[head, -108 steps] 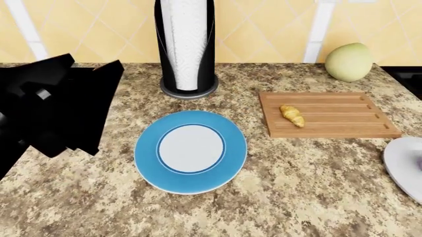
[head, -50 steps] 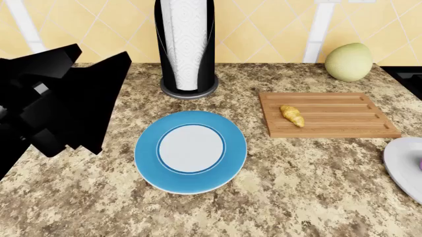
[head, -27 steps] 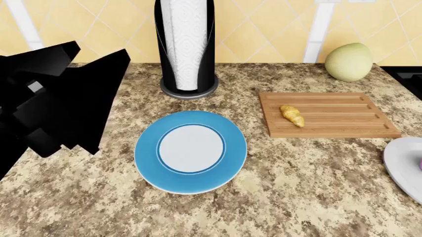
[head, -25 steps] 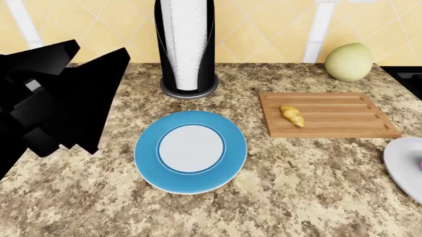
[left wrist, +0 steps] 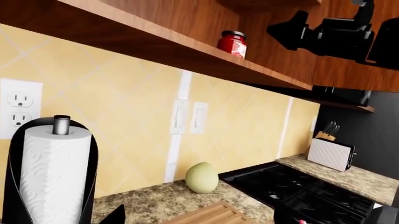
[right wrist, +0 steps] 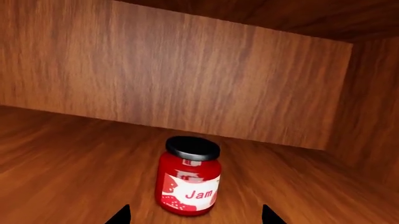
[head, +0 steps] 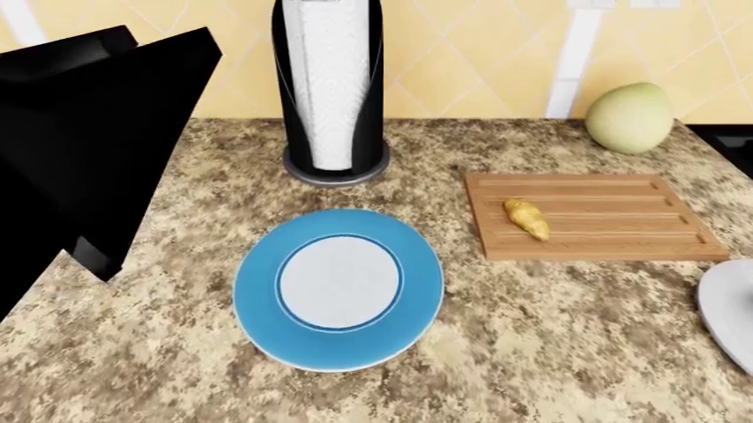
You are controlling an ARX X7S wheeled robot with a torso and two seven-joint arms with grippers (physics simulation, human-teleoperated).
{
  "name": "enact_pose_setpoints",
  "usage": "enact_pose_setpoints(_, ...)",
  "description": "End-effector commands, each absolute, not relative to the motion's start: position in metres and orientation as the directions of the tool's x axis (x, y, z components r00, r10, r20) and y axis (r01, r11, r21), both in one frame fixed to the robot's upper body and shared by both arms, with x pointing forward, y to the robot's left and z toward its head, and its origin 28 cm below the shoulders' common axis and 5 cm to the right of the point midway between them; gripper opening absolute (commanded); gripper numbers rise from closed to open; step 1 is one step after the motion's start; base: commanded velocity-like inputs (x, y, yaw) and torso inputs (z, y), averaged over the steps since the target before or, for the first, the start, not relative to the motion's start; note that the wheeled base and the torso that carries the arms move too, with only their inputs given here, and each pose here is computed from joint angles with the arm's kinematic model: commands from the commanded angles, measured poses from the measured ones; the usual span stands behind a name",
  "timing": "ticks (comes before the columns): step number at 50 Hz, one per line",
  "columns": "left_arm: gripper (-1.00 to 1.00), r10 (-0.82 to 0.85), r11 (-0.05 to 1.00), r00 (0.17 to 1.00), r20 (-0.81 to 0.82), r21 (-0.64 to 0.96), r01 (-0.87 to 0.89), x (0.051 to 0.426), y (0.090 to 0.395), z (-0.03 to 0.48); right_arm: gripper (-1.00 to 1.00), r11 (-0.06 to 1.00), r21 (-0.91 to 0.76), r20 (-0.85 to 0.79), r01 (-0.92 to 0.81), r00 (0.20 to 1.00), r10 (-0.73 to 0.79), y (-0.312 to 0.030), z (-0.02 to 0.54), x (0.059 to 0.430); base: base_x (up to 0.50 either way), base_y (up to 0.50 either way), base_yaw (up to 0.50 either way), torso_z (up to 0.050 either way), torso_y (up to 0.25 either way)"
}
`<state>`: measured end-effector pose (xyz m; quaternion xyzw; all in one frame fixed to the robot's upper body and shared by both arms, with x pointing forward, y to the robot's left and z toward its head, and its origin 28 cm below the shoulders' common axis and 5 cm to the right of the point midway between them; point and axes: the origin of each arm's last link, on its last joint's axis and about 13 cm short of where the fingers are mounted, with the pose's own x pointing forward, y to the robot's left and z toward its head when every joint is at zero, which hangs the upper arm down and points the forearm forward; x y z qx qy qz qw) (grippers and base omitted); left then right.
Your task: From the different types of pastries on the counter, select a croissant and place it on the cutting board. Then retrieve a jar of jam from the cabinet and place it alongside the croissant on the cutting board.
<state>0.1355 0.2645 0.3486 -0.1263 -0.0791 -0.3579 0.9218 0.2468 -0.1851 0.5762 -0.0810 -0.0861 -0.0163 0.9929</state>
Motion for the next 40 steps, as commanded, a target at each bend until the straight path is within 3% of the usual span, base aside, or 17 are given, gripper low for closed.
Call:
enact_pose_setpoints(1,1.0,-0.655,0.694,0.712,0.252,-0.174,0.699,0.1313,0.2637,0.3545,1.0,0.988,-0.144,0.174,0.062,0.984,-0.037,-0.1909,0.5754,0.2446,0.14,0.0,0.0,0.0,0.0)
enact_pose_setpoints(40,1.0,-0.651,0.701,0.719,0.244,-0.169,0.693,0.1318,0.263,0.3517,1.0,0.987,-0.144,0.164,0.069,0.985,-0.045,-0.1941,0.5741,0.2458,0.12,0.03,0.0,0.0,0.0)
